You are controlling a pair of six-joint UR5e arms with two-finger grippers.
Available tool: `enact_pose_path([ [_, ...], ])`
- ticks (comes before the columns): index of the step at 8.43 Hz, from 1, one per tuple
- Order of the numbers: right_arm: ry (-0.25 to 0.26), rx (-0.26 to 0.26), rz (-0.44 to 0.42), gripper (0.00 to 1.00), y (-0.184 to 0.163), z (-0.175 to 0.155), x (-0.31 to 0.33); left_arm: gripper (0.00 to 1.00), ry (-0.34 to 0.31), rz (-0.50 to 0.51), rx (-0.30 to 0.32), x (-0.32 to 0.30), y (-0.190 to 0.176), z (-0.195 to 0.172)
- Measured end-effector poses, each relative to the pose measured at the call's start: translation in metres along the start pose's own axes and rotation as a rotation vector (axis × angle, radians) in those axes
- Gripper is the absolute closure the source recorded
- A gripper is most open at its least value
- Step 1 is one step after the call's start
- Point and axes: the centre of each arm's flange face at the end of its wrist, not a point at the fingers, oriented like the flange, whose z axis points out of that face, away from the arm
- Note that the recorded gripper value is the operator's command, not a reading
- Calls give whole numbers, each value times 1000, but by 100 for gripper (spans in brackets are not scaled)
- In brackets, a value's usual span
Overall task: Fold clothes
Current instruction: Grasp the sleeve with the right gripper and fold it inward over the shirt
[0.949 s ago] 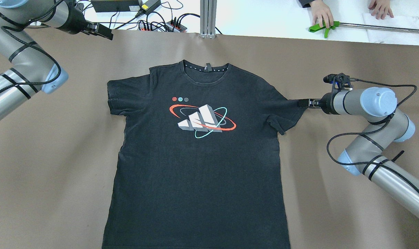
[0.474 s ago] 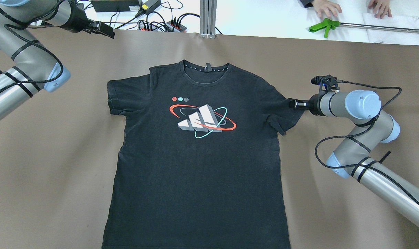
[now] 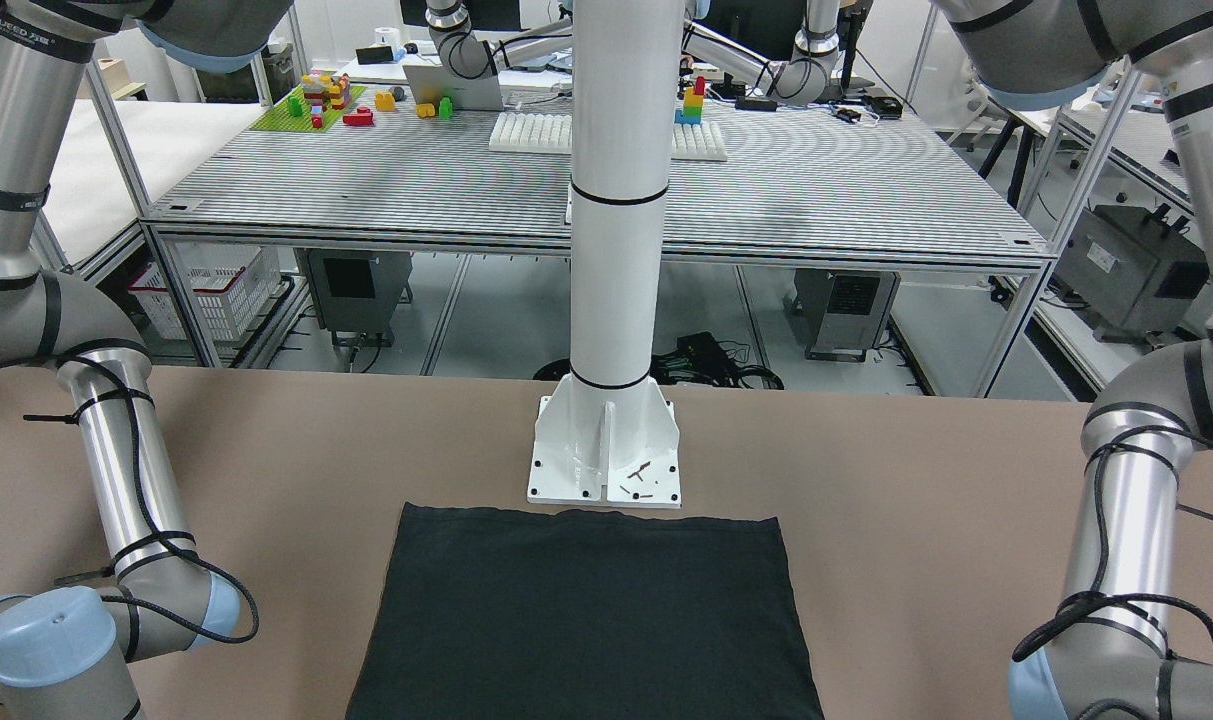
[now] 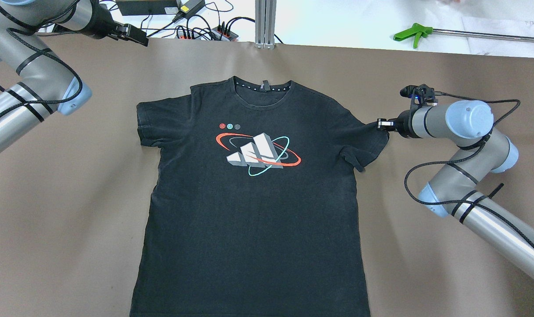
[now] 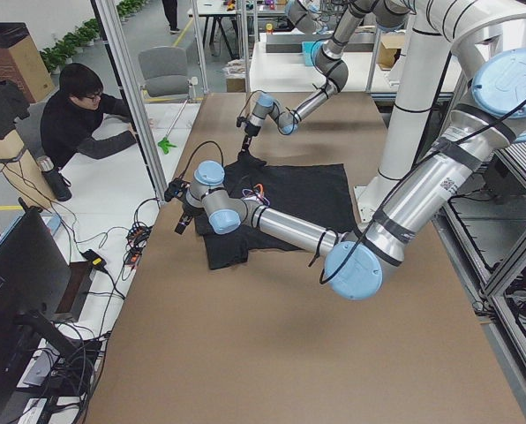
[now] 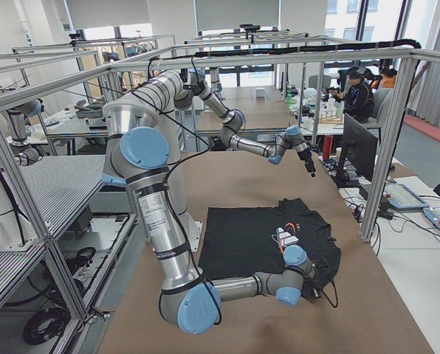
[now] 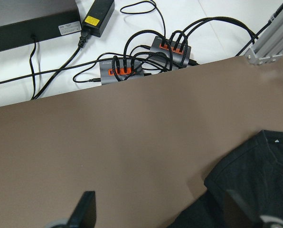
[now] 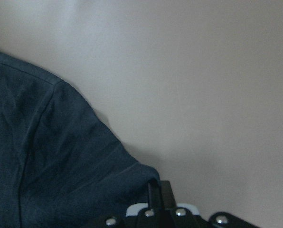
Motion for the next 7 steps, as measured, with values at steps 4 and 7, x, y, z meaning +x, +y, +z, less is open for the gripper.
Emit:
enact_pose_path([
  [4,-3,-17,17,100,-31,-33,-84,5,-1,0,0,1,-2,1],
  [7,22,22,14,100,-10,-9,-169,5,-11,-2,-13,1,-9,12],
])
